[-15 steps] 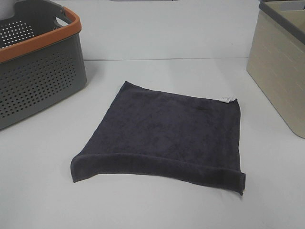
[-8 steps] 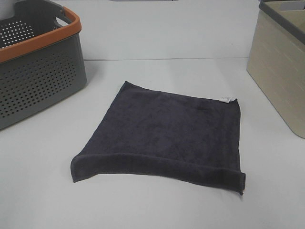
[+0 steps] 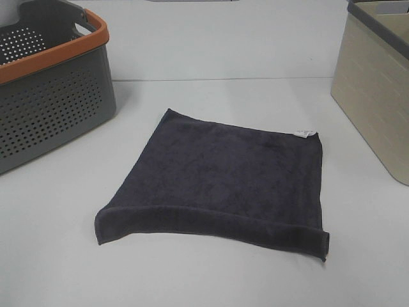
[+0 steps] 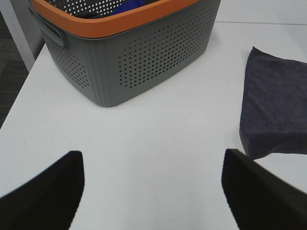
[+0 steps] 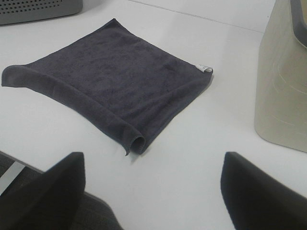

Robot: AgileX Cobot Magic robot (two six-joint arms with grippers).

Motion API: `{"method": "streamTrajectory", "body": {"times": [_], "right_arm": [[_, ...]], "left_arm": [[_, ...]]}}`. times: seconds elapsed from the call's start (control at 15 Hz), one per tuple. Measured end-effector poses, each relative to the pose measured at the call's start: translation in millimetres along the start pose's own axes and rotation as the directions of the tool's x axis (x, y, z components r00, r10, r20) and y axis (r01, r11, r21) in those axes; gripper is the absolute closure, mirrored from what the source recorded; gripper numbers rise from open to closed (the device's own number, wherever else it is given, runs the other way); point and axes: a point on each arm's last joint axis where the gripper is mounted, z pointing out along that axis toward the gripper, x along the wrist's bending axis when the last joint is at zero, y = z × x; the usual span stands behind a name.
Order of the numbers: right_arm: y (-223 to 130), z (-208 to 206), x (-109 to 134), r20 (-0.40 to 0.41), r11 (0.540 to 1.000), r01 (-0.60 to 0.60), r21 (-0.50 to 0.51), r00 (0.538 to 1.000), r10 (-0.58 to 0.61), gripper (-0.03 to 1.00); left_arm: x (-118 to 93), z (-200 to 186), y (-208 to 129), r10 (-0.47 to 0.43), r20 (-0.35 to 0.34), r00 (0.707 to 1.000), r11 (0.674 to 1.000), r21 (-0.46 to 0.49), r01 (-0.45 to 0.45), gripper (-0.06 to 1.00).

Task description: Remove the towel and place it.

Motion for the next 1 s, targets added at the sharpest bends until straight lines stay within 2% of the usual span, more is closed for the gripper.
{"method": "streamTrajectory", "body": {"times": [1.0], "right_arm": [[0.0,0.0,0.0,0.000,1.000,0.000,0.000,1.000,0.000,0.20]], "left_arm": [[0.0,0.0,0.0,0.007,0.000,1.000,1.000,0.000,-0.007,0.21]]}}
